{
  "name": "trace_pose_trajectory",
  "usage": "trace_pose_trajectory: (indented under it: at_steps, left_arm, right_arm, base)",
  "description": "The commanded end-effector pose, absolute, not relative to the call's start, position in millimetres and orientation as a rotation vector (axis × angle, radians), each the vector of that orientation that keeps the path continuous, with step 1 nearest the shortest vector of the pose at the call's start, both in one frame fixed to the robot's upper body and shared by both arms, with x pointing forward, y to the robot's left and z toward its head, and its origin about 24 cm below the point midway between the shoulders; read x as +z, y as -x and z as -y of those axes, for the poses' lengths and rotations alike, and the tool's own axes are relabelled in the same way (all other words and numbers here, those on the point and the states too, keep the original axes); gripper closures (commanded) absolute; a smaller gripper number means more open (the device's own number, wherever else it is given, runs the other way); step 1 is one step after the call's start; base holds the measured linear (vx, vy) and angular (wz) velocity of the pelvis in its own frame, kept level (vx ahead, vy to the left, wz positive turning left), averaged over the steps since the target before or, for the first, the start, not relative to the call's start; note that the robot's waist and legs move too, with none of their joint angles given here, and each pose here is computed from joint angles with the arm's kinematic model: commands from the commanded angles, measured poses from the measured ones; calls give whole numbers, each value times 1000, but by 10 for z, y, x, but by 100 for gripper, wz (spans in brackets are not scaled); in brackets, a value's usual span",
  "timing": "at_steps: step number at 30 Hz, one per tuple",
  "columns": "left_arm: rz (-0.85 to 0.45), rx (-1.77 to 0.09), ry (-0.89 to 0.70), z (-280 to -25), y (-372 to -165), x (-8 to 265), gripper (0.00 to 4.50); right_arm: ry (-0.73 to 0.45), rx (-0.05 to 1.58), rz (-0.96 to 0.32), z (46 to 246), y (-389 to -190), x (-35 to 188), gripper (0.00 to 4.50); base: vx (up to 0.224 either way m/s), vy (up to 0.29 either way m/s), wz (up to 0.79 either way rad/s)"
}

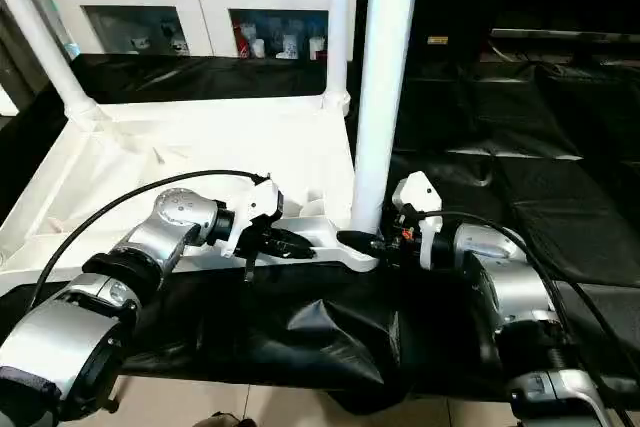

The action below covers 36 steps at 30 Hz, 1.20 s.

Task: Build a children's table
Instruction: Rotate leg to tighten

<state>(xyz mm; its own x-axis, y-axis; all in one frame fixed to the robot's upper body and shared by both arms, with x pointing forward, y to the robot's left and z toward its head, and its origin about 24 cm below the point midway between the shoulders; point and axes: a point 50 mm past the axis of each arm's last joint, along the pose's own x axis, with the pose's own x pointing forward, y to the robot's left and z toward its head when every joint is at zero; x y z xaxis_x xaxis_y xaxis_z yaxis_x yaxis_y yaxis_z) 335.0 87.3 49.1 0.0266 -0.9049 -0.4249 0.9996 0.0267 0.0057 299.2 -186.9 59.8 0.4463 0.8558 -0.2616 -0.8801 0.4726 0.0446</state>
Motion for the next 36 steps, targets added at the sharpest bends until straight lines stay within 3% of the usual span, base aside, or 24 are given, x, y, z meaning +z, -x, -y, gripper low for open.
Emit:
trace_pose_trajectory:
  at_steps: [1, 4, 10, 12, 17, 19, 20, 22, 23, 24, 29, 34, 36]
  left_arm:
    - [-271, -1499, -326, -853, -3387, 586, 450]
    - [-268, -1432, -345, -809, -3427, 584, 450]
    - [-268, -1301, -347, -631, -3495, 581, 450]
    - [-268, -1291, -346, -608, -3500, 581, 450]
    - [-254, -1116, -343, -272, -3559, 617, 450]
    - [-250, -1103, -340, -224, -3558, 623, 450]
    - [-238, -1103, -331, -142, -3541, 632, 450]
    - [-235, -1107, -326, -121, -3534, 634, 450]
    - [-236, -1116, -324, -107, -3526, 632, 450]
    - [-236, -1118, -325, -106, -3524, 631, 450]
    - [-251, -1171, -334, -205, -3514, 604, 450]
    - [-267, -1218, -342, -276, -3498, 581, 450]
    - [-263, -1277, -336, -365, -3480, 580, 450]
  right_arm:
    - [70, 1099, -288, 1838, -2947, 549, 229]
    - [62, 1044, -302, 1810, -2936, 464, 235]
    - [50, 737, -326, 1726, -3040, 219, 241]
    - [46, 711, -327, 1712, -3046, 198, 242]
    - [-29, 356, -377, 1473, -3208, 28, 244]
    - [-18, 348, -390, 1402, -3225, 13, 244]
    - [16, 391, -390, 1245, -3248, 21, 244]
    - [23, 409, -387, 1201, -3254, 27, 244]
    - [14, 418, -376, 1178, -3270, 48, 210]
    - [10, 421, -368, 1175, -3278, 61, 210]
    - [15, 511, -280, 1255, -3322, 205, 145]
    - [45, 611, -258, 1328, -3298, 253, 124]
    - [80, 750, -262, 1452, -3214, 287, 124]
  base:
    - [0, 0, 0]
    - [0, 0, 0]
    - [0, 0, 0]
    - [0, 0, 0]
    - [0, 0, 0]
    - [0, 0, 0]
    - [0, 0, 0]
    - [0, 0, 0]
    - [0, 0, 0]
    - [0, 0, 0]
    - [0, 0, 0]
    - [0, 0, 0]
    - [0, 0, 0]
